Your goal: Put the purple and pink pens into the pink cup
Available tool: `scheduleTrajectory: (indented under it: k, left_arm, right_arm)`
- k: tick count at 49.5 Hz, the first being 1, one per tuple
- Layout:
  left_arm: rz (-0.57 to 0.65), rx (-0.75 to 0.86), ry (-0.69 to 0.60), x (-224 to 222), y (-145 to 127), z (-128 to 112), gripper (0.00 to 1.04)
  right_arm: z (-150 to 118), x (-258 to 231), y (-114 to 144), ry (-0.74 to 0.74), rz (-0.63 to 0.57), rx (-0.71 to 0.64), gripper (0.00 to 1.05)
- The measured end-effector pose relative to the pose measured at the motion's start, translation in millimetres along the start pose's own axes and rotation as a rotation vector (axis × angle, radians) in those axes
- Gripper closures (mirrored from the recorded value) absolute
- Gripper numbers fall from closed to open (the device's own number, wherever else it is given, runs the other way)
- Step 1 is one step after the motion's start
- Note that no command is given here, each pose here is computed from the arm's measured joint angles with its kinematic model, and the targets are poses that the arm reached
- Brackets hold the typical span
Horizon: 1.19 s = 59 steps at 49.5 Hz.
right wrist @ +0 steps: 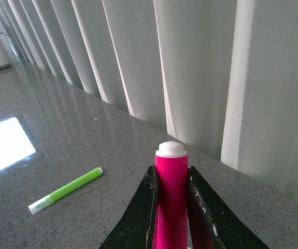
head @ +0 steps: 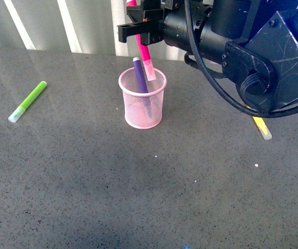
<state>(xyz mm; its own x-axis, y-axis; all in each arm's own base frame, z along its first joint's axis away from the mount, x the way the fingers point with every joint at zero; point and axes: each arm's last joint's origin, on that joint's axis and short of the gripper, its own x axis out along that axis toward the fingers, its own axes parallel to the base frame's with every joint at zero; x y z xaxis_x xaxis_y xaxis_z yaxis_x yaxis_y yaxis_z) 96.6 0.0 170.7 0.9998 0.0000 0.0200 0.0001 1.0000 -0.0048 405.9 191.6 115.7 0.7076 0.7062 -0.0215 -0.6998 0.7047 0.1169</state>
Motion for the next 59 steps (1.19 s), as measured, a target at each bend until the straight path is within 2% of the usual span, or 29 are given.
scheduleTrajectory:
  k: [46,51,59]
  left_arm:
    - [0.000,0.000,0.001,0,0,0,0.07]
    - [0.000,0.000,0.001,0,0,0,0.07]
    - [0.000,0.000,0.001,0,0,0,0.07]
  right_arm:
    - [-12,17,-4,0.005,0.009,-0.001,0.93]
    - [-14,17,-4,0.008,0.012,0.001,0.73]
    - [-15,16,-5,0.010,0.011,0.002,0.49]
